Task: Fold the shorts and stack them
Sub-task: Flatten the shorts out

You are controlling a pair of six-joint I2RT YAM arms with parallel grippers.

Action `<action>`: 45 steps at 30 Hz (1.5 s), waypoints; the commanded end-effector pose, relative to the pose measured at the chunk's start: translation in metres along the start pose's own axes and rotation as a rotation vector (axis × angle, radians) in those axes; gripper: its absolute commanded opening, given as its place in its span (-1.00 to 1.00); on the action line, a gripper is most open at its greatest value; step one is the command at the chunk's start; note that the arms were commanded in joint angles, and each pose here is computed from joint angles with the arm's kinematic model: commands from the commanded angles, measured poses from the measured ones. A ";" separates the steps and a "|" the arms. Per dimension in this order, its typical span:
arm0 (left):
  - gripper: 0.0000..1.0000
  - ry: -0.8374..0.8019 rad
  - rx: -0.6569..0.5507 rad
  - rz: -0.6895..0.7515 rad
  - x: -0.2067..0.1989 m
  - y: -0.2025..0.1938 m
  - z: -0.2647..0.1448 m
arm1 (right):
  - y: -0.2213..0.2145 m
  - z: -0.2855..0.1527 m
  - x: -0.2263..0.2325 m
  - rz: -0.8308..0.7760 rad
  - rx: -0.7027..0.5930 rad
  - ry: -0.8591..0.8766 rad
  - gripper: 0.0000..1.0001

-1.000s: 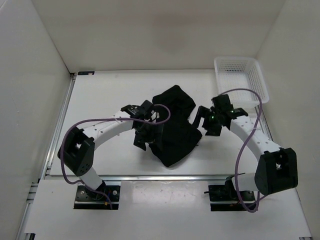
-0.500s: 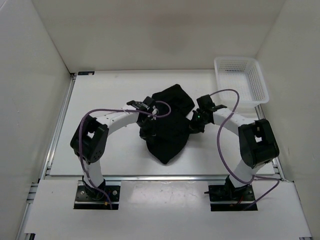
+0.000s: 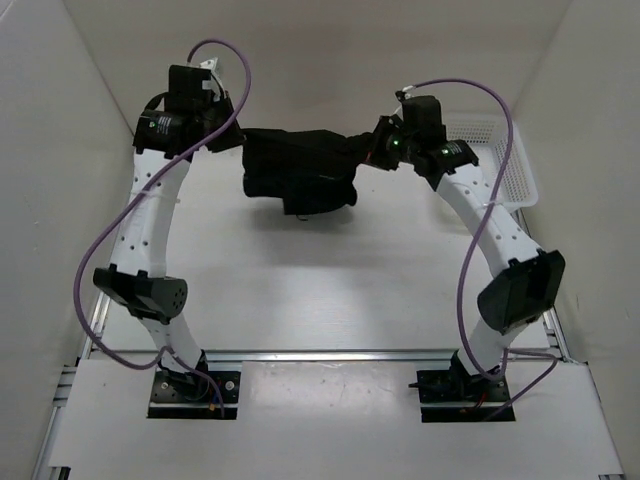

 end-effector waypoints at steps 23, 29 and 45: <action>0.86 0.045 0.636 -0.252 0.028 -0.244 0.051 | -0.115 -0.048 -0.170 0.018 0.152 -0.529 -1.00; 0.79 0.096 0.683 -0.235 0.035 -0.262 0.092 | -0.110 -0.050 -0.176 0.012 0.138 -0.543 -1.00; -0.80 0.191 0.389 -0.263 0.092 -0.117 0.083 | -0.049 -0.024 -0.123 -0.047 0.044 -0.430 -1.00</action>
Point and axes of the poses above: each gripper's point midway between its finger pads, its own z axis out along the fingers, its own x axis along the line the jaws close on, y = z × x, the point moved 8 cm from there along -z, back along the fingers, and after that the axes turned 14 degrees about z, right-handed, at the moved point
